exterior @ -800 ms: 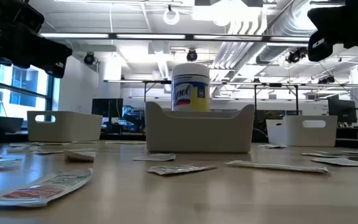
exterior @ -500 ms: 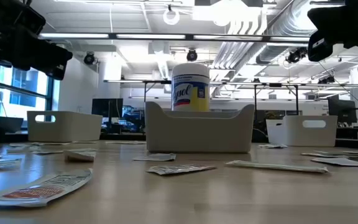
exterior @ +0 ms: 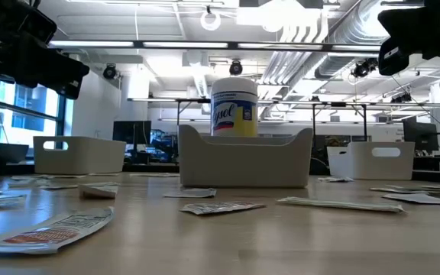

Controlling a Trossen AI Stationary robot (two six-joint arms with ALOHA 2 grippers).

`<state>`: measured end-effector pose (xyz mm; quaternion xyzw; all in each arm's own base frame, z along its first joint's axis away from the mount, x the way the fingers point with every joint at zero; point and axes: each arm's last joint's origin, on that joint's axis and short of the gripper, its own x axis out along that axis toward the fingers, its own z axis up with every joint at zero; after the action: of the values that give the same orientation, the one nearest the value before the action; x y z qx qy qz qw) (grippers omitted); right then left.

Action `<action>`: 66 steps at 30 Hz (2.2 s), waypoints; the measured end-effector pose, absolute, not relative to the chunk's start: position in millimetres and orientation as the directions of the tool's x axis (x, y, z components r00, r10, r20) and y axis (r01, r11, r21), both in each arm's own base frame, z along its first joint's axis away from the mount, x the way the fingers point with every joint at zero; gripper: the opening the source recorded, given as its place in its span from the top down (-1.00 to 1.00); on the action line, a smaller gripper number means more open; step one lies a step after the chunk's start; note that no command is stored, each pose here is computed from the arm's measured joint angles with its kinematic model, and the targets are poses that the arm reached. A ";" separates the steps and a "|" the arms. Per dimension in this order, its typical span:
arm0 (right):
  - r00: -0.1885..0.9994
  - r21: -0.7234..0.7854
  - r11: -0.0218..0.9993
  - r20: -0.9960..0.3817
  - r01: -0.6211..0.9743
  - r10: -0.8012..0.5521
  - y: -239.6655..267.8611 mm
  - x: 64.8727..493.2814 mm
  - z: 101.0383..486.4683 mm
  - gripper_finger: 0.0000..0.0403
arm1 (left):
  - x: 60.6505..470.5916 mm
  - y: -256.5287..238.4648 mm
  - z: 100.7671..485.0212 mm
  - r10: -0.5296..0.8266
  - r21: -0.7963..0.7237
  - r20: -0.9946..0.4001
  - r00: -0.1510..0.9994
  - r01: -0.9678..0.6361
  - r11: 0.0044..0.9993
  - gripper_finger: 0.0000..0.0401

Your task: Pick & Place First Aid Supplies

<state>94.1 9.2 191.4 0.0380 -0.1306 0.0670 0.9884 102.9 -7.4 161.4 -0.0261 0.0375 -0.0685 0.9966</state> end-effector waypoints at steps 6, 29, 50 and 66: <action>0.957 0.058 0.988 0.263 -0.142 0.122 9.2 94.1 191.4 0.98 | 102.9 -7.4 161.4 -0.139 -0.057 -0.071 0.988 0.135 0.989 0.76; 0.957 0.058 0.988 0.263 -0.142 0.122 9.2 94.1 191.4 0.98 | 102.9 -7.4 161.4 -0.138 -0.057 -0.071 0.988 0.135 0.989 0.76; 0.957 0.058 0.988 0.263 -0.142 0.122 9.2 94.1 191.4 0.98 | 101.5 -2.9 187.3 0.016 -0.145 0.196 0.980 0.013 0.989 0.76; 0.957 0.058 0.988 0.263 -0.142 0.122 9.2 94.1 191.4 0.98 | 127.4 3.3 193.3 0.271 -0.043 0.139 0.953 -0.267 0.963 0.76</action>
<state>94.1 9.2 191.4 0.0380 -0.1306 0.0669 0.9884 127.4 3.3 193.3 -0.0117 -0.0719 0.1361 0.9880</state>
